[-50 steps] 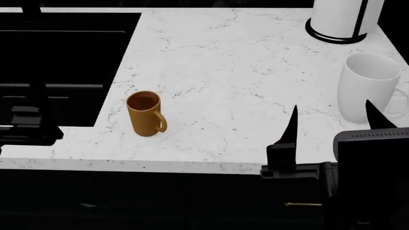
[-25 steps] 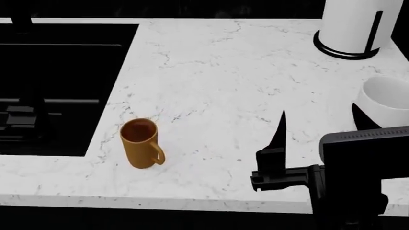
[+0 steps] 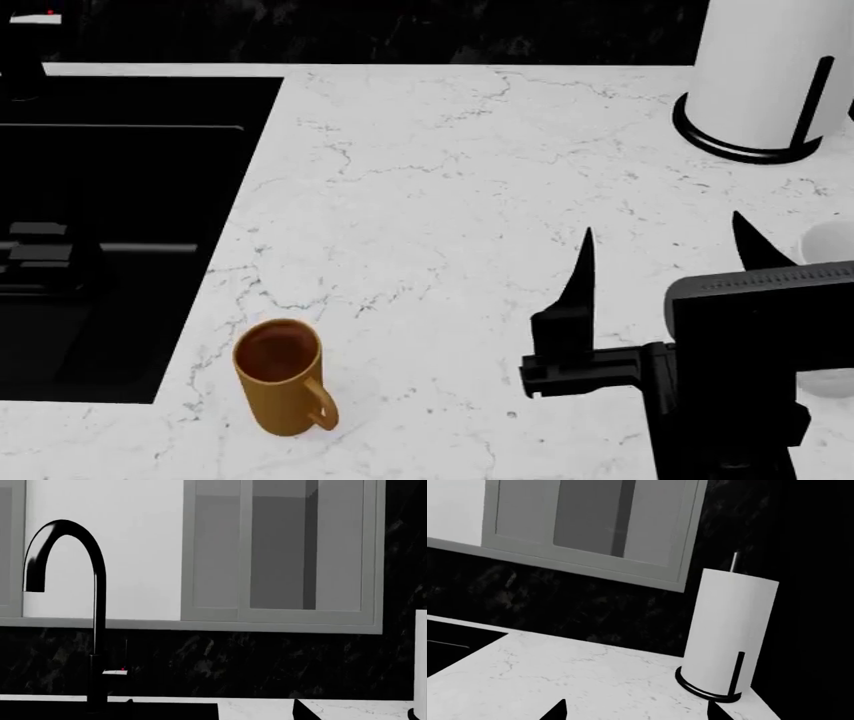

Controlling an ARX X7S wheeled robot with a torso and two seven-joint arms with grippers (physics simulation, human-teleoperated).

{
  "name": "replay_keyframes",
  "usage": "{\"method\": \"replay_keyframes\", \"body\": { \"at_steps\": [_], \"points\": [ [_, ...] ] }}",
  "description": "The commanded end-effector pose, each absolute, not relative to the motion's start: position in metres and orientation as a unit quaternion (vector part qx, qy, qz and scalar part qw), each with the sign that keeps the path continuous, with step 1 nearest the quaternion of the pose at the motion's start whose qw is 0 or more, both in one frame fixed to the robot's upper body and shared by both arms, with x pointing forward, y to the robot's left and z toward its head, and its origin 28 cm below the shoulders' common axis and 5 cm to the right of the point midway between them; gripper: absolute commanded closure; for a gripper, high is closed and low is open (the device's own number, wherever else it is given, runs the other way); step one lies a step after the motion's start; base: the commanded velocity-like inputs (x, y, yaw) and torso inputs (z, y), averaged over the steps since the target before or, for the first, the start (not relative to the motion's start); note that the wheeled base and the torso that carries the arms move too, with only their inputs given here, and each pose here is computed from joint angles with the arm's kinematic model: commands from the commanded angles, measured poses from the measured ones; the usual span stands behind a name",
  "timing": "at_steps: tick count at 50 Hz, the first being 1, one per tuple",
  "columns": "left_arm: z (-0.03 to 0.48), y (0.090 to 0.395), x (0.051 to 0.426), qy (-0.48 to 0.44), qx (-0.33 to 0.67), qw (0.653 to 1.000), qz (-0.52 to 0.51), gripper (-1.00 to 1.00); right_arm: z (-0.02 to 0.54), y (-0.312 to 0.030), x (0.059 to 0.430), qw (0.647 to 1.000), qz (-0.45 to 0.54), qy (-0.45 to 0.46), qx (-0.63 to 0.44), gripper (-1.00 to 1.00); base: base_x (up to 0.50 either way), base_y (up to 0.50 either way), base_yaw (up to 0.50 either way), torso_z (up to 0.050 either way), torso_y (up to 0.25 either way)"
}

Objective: Stack the cups from largest to smallest.

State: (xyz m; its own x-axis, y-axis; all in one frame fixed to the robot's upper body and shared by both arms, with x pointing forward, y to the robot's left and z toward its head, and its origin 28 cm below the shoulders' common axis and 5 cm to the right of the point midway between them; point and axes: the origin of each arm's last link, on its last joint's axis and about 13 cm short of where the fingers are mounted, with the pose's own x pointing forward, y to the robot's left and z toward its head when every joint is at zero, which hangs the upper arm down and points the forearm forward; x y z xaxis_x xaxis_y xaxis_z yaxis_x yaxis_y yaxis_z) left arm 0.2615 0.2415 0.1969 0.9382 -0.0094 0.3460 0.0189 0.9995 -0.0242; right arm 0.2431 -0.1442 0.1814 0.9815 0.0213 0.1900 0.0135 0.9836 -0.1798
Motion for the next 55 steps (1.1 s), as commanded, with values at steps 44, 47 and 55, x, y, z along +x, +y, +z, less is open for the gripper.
{"method": "replay_keyframes", "body": {
  "at_steps": [44,47,55],
  "points": [
    [0.195,0.239,0.267,-0.167,-0.010,0.986,-0.003,-1.00,0.182,-0.122,0.204,0.935,0.342,0.029,-0.089,-1.00,0.00,0.00,0.00,0.000,0.000],
    [0.195,0.239,0.267,-0.167,-0.010,0.986,-0.003,-1.00,0.178,-0.118,0.207,0.932,0.350,0.036,-0.087,-1.00,0.00,0.00,0.00,0.000,0.000],
    [0.193,0.241,0.265,-0.167,-0.012,0.986,-0.001,-1.00,0.169,-0.107,0.220,0.928,0.356,0.052,-0.090,-1.00,0.00,0.00,0.00,0.000,0.000]
  ]
}}
